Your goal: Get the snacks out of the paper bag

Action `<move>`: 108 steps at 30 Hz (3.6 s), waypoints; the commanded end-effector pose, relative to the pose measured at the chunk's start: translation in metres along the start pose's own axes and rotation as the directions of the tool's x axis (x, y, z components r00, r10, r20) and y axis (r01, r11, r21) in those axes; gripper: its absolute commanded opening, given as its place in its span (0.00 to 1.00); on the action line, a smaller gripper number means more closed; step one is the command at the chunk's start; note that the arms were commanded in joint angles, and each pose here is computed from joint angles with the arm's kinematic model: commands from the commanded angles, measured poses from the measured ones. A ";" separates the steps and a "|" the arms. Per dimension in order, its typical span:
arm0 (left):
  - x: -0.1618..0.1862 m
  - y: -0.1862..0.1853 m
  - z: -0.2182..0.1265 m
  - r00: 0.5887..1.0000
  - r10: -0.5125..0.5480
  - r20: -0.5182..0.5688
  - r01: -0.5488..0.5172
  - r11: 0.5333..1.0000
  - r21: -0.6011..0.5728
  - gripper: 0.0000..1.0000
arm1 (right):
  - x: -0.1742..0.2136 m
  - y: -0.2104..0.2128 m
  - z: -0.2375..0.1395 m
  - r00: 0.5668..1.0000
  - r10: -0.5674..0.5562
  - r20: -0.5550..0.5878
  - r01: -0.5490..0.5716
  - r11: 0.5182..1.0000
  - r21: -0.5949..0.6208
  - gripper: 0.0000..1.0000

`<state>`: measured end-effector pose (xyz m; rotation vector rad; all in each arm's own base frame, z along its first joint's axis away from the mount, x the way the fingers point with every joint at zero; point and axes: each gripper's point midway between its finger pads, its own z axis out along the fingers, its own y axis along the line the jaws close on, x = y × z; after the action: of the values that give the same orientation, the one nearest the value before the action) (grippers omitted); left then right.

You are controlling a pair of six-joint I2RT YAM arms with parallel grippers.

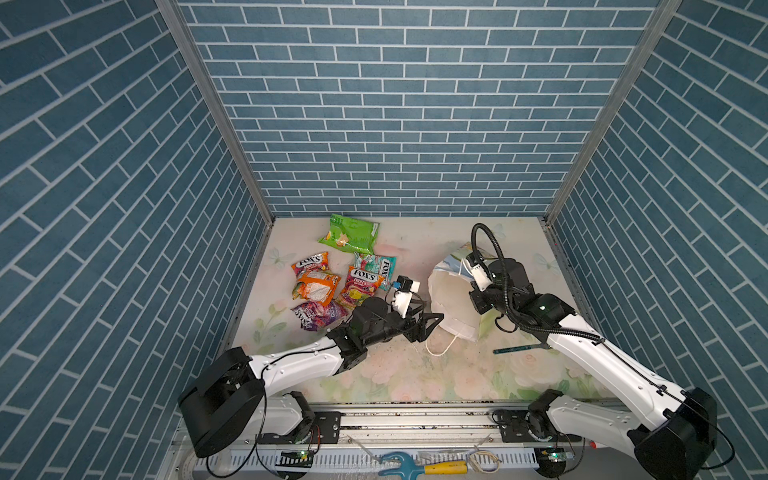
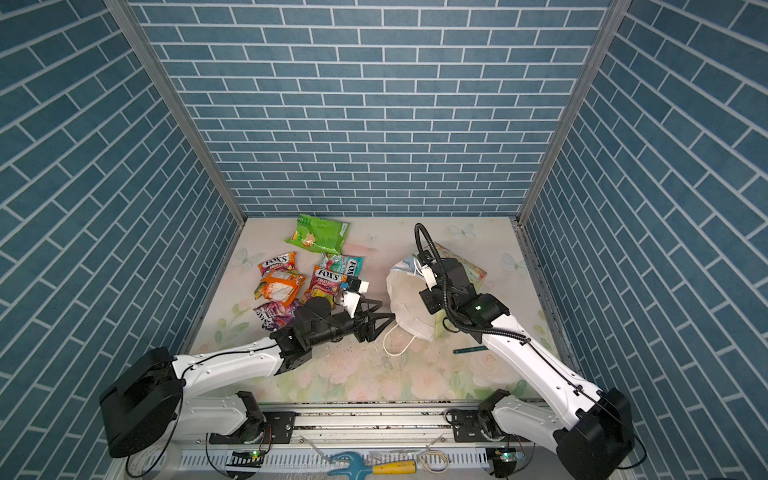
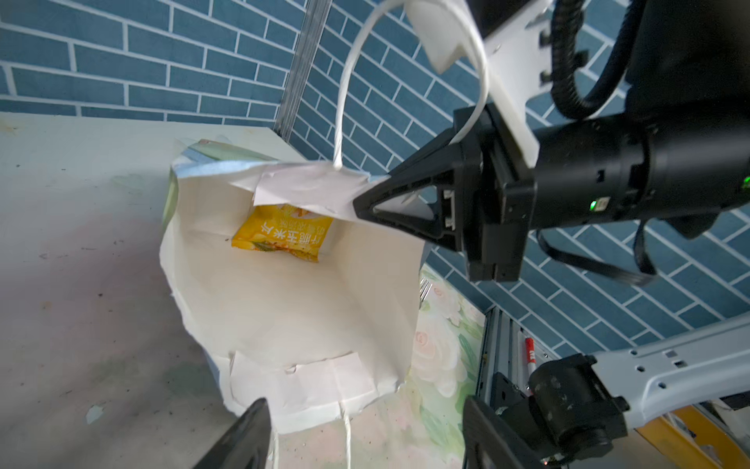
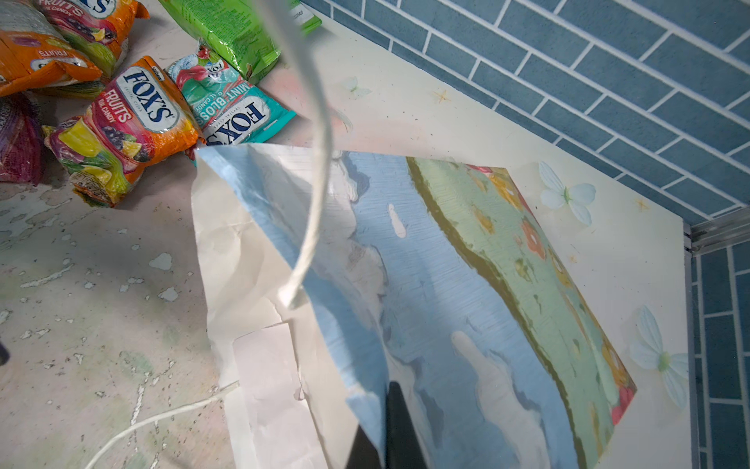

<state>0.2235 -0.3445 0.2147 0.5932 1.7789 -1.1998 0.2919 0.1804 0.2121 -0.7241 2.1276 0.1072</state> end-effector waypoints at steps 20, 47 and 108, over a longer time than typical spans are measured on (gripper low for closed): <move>-0.024 -0.004 0.052 0.993 0.093 0.071 -0.097 0.994 0.055 0.65 | -0.061 -0.004 -0.027 0.967 0.171 0.187 -0.165 0.985 -0.048 0.00; 0.004 0.087 0.116 0.999 -0.042 -0.015 0.041 0.997 -0.058 0.54 | -0.069 -0.017 -0.007 0.958 0.222 0.182 -0.231 0.973 0.029 0.00; 0.009 0.130 0.226 0.991 -0.115 -0.064 0.111 0.992 -0.055 1.00 | -0.096 0.016 0.031 0.946 0.263 0.189 -0.237 0.960 -0.150 0.00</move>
<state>0.3985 -0.4874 0.1079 0.5642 1.9313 -1.2010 0.3504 0.2307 0.2513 -0.5005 2.0517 0.3185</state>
